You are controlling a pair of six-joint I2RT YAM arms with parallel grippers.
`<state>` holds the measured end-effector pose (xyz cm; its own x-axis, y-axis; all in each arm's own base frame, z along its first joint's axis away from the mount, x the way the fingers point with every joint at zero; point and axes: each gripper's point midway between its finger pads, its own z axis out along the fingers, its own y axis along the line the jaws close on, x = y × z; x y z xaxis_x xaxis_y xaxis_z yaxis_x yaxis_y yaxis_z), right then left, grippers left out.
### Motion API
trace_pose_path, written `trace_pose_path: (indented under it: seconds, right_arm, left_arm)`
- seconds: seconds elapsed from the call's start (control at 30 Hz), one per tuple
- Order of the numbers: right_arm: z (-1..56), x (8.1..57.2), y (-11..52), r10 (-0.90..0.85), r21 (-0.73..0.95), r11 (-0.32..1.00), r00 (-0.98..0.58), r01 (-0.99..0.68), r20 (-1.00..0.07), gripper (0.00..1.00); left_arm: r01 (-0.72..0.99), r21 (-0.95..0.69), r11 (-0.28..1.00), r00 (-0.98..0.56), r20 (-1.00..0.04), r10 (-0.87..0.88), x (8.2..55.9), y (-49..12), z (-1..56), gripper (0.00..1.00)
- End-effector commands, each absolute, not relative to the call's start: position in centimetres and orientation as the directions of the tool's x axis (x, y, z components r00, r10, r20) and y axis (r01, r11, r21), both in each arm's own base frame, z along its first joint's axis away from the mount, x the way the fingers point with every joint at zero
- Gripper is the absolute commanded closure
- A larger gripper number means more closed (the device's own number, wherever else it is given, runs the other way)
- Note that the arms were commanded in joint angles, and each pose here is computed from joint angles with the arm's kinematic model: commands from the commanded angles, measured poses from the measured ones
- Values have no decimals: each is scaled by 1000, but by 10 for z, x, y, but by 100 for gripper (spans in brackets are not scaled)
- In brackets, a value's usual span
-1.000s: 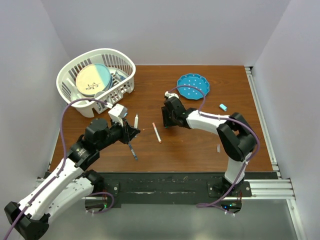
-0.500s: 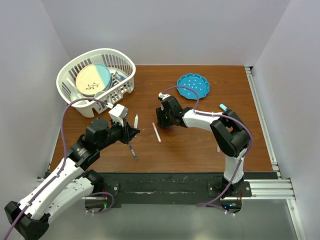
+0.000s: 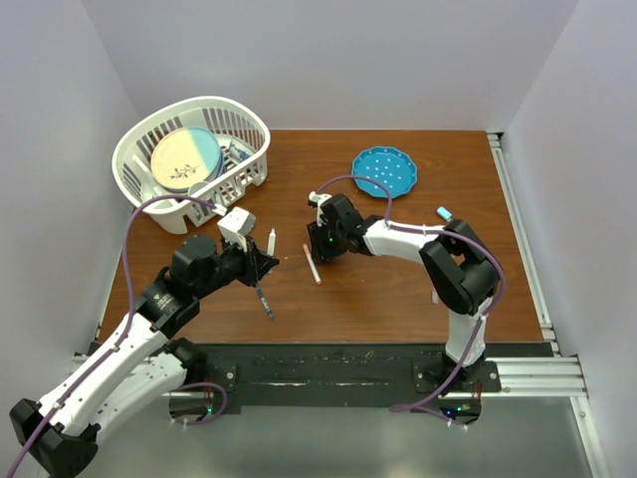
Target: Insert the pens into the pen caps
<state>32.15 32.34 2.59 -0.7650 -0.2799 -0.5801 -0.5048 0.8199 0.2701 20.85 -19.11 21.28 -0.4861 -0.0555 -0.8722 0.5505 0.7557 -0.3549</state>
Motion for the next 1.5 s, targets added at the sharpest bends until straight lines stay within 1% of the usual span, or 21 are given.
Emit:
trace_pose_path:
  seconds: [0.0,0.07,0.17,0.2,0.27,0.3,0.43,0.53,0.77,1.0,1.13,1.47]
  right_arm:
    - [47,311,318,-299,267,806,-752,-529,-587,61]
    - [63,313,319,-260,279,814,-750,-509,-608,61]
    - [83,318,316,-147,307,864,-782,-400,-605,58]
    - [86,323,307,-58,295,913,-805,-282,-591,56]
    - [93,322,302,15,302,932,-808,-203,-589,54]
    - [92,323,296,72,299,945,-810,-131,-582,54]
    - [87,327,281,147,241,971,-815,9,-561,54]
    - [78,328,279,181,213,974,-827,76,-532,55]
    - [61,336,285,192,168,978,-834,121,-518,56]
    - [42,337,290,154,137,986,-856,99,-494,61]
    - [33,332,294,111,107,992,-869,67,-483,66]
    - [10,325,292,27,4,1000,-898,28,-440,71]
  left_arm:
    - [572,-334,749,-439,-896,-64,212,-192,229,100]
    - [571,-334,750,-439,-896,-65,212,-191,230,100]
    - [574,-334,747,-436,-897,-66,211,-192,231,100]
    - [573,-335,748,-439,-896,-65,211,-192,230,100]
    - [573,-334,748,-435,-898,-68,211,-191,231,100]
    - [573,-334,748,-435,-898,-68,211,-191,231,100]
    - [577,-335,745,-428,-901,-74,209,-190,233,100]
    - [581,-337,741,-425,-902,-77,208,-190,235,100]
    - [588,-340,734,-420,-904,-82,206,-191,237,100]
    - [589,-340,733,-417,-905,-84,205,-190,237,100]
    - [591,-339,732,-414,-906,-86,205,-190,238,100]
    - [589,-341,732,-413,-906,-90,205,-190,239,100]
